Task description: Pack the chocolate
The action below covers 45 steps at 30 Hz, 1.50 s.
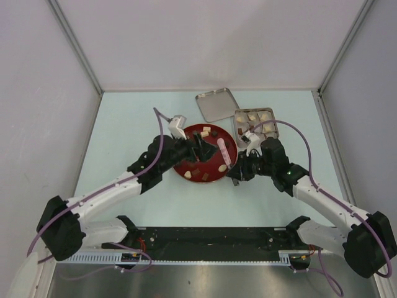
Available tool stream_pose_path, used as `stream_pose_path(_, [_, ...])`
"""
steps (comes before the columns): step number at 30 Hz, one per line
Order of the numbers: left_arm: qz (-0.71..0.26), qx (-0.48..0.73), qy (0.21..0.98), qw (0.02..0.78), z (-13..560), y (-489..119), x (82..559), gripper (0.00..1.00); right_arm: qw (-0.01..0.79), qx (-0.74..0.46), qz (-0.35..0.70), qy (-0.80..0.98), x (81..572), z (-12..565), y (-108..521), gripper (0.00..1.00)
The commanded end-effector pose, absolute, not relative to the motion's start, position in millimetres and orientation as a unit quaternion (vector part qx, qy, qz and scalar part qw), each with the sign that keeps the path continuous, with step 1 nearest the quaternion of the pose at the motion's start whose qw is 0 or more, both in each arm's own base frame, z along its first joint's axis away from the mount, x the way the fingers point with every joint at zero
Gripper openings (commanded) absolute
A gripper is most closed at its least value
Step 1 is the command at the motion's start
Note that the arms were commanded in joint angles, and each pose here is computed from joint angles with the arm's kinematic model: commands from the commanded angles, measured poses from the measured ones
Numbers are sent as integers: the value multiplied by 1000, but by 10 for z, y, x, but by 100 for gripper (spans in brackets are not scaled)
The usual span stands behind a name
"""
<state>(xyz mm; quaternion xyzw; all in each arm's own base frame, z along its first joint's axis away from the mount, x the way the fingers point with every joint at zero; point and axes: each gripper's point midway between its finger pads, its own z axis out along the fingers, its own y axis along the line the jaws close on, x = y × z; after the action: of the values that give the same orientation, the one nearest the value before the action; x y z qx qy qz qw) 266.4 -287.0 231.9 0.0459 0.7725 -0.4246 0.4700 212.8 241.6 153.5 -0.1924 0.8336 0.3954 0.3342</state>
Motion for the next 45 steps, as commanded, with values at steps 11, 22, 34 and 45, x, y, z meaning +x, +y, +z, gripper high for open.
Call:
stream_pose_path(11, [-403, -51, 787, 465, 2459, -3277, 2949, 94, 363, -241, 444, 783, 2141, 1939, 2764, 4])
stream_pose_path(22, [-397, -72, 801, 442, 2276, -3259, 2962, 65, 386, -234, 428, 783, 2242, 1972, 3029, 4])
stream_pose_path(34, [-425, -160, 790, 413, 2298, -3074, 2886, 3, 445, -219, 385, 779, 2385, 2071, 2989, 12])
stream_pose_path(45, [-477, -270, 764, 340, 2240, -2961, 2938, 0, 502, -224, 336, 764, 2408, 2116, 3001, 57])
